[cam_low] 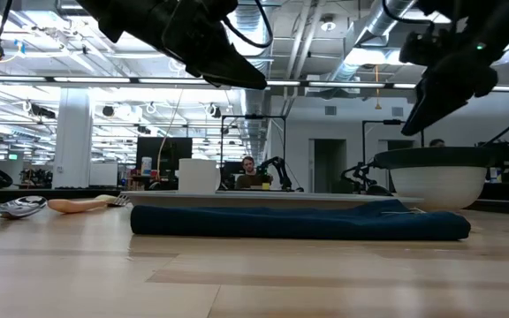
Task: Set up tray
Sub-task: Put the black plate to the bottom right of the white mug on the gray tray
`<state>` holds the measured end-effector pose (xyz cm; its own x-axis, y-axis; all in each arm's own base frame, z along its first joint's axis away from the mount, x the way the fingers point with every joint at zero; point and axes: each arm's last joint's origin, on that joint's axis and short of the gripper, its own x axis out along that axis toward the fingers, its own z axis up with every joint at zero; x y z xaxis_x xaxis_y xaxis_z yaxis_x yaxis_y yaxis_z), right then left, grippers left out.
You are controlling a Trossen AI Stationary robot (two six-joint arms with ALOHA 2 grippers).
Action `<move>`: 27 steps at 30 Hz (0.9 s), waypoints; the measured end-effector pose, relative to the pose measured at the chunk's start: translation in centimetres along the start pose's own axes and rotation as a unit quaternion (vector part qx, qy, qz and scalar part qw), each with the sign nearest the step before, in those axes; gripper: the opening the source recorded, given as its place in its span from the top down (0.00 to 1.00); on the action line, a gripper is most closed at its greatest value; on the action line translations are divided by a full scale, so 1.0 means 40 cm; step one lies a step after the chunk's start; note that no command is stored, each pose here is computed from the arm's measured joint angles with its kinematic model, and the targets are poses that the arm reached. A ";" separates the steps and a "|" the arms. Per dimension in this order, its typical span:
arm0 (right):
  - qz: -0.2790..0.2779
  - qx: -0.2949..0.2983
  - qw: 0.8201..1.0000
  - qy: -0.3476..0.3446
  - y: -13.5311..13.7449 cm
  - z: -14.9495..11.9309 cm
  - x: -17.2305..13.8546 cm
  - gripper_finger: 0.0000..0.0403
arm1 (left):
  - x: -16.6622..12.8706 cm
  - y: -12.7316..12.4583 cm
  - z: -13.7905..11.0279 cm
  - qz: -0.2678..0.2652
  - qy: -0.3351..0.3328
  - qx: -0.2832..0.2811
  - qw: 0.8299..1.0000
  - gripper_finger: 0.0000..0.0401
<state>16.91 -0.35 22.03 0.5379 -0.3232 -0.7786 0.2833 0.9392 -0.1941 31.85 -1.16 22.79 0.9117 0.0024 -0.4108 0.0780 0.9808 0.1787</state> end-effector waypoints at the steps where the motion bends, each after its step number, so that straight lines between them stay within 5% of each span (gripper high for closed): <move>1: -0.009 0.003 1.000 0.007 -0.002 0.004 -0.001 0.62 | 0.000 0.000 0.000 0.000 0.000 0.000 1.000 0.65; 10: -0.035 -0.002 0.999 0.041 -0.004 0.024 -0.009 0.54 | 0.000 0.000 -0.001 -0.001 0.001 -0.001 1.000 0.65; 27: -0.102 -0.014 0.989 0.103 0.009 0.022 0.047 0.56 | 0.000 0.000 -0.001 -0.002 0.002 -0.003 1.000 0.65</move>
<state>18.71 -0.73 21.02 0.2982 -0.4778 -0.8263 0.3453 0.8610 -0.3733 31.83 -1.16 22.74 0.9097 0.0002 -0.4153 0.0786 0.9819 0.1725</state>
